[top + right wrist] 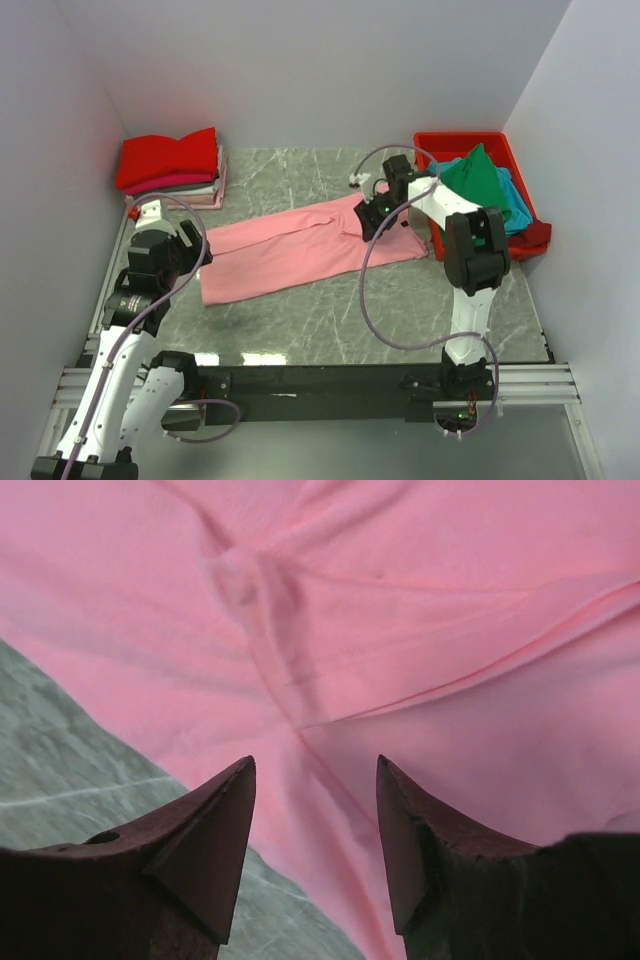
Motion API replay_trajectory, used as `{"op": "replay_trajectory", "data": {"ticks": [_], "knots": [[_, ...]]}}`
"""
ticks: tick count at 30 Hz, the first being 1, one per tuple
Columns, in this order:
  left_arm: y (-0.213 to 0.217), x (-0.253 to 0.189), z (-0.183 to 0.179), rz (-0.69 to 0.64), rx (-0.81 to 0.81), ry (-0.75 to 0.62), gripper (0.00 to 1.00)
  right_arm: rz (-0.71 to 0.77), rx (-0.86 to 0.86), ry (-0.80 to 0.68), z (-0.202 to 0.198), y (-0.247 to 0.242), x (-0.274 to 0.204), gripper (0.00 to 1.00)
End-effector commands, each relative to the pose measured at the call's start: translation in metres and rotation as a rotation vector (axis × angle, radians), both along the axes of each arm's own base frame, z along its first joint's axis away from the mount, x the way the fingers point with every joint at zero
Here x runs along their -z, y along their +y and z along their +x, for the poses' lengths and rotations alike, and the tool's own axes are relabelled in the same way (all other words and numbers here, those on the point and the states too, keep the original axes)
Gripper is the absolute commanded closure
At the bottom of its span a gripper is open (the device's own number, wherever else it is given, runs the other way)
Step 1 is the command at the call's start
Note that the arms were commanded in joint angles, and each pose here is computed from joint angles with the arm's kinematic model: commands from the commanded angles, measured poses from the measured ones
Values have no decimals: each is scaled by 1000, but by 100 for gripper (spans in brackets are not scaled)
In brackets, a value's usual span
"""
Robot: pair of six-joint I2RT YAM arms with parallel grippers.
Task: Fold and stack the t-shirts
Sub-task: Fold the tshirt
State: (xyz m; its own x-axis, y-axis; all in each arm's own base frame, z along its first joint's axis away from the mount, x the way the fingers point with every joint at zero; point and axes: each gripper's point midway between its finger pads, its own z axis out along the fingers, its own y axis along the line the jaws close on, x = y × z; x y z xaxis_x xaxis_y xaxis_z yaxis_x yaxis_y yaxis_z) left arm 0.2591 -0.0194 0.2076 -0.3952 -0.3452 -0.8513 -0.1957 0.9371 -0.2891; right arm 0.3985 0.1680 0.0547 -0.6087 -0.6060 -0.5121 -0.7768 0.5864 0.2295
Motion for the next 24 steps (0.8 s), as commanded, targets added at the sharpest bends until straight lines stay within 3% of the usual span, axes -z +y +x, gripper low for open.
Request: {"op": "replay_trajectory", "data": {"ticks": [1,4,8,15,24], "knots": [[4,-8,4,11,-16,-44,19,-106,-140,-198,-7,10,-18,41],[4,-6,5,12,-15,-39,19,-223,-238,-311,-7,18,-21,37],[4,-5,5,10,-15,-35,19,-298,-242,-396,6,26,-28,36],[4,-6,5,13,-17,-38,19,-406,-233,-447,21,27,-23,36],[4,-7,5,9,-15,-44,19,-441,-249,-453,32,31,-14,41]]}}
